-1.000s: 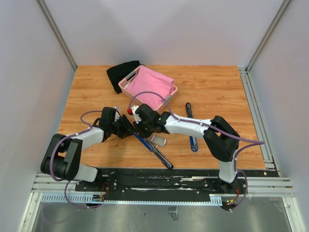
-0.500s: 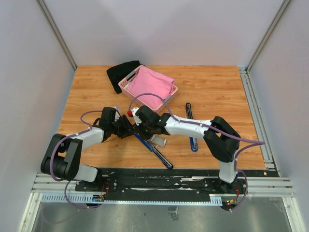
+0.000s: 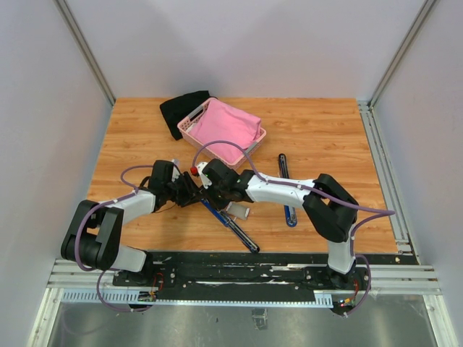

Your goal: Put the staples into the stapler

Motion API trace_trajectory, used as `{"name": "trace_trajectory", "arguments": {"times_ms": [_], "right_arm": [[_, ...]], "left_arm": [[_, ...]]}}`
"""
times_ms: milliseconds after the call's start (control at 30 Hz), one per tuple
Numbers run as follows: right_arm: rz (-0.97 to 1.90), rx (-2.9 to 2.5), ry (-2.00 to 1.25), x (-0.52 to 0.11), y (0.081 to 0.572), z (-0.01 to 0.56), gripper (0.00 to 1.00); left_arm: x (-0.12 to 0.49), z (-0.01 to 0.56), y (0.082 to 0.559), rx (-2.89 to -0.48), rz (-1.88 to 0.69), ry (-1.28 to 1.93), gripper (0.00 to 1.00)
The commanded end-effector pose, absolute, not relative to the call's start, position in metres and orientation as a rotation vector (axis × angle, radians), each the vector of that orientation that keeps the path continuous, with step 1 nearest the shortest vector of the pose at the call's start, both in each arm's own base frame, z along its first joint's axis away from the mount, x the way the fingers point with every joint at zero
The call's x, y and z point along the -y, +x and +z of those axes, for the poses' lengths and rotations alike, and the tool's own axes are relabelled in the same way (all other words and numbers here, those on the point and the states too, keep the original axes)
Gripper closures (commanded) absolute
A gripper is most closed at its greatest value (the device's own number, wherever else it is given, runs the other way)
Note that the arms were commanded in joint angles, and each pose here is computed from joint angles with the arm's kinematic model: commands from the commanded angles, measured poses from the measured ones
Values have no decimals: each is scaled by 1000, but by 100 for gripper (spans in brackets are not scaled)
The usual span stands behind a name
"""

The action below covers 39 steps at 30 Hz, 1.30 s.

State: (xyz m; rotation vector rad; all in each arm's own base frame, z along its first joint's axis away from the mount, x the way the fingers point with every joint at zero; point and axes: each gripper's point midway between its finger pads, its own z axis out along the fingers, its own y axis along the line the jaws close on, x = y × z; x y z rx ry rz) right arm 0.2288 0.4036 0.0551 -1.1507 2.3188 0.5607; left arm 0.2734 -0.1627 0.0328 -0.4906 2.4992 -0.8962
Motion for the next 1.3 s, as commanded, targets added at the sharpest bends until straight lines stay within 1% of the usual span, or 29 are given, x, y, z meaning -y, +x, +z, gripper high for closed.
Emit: {"name": "trace_trajectory", "arguments": {"times_ms": [0,433,600,733,900,1000,1167,1267], "right_arm": [[501,-2331,-1195,-398,223,40,91],[481,-2346,-1205,-392,221,28,91],[494,-2336,-1205,-394,222,34,91],[499,-2305,-1182,-395,225,60,91],[462,-2269,-1126,-389,232,102,91],[441,-2295,-1097,-380,229,112,91],[308,-2337,-1047,-354,232,104,91],[281,-2349,-1003,-351,235,98,91]], "left_arm": [[163,44,282,-2460,-902,-462,55],[162,45,282,-2459,-901,-460,55],[162,46,281,-2457,-901,-454,55],[159,59,285,-2412,-886,-442,48],[147,86,290,-2336,-804,-417,32],[138,97,289,-2303,-748,-393,23],[132,107,285,-2267,-702,-276,20],[131,107,287,-2278,-678,-214,20]]}}
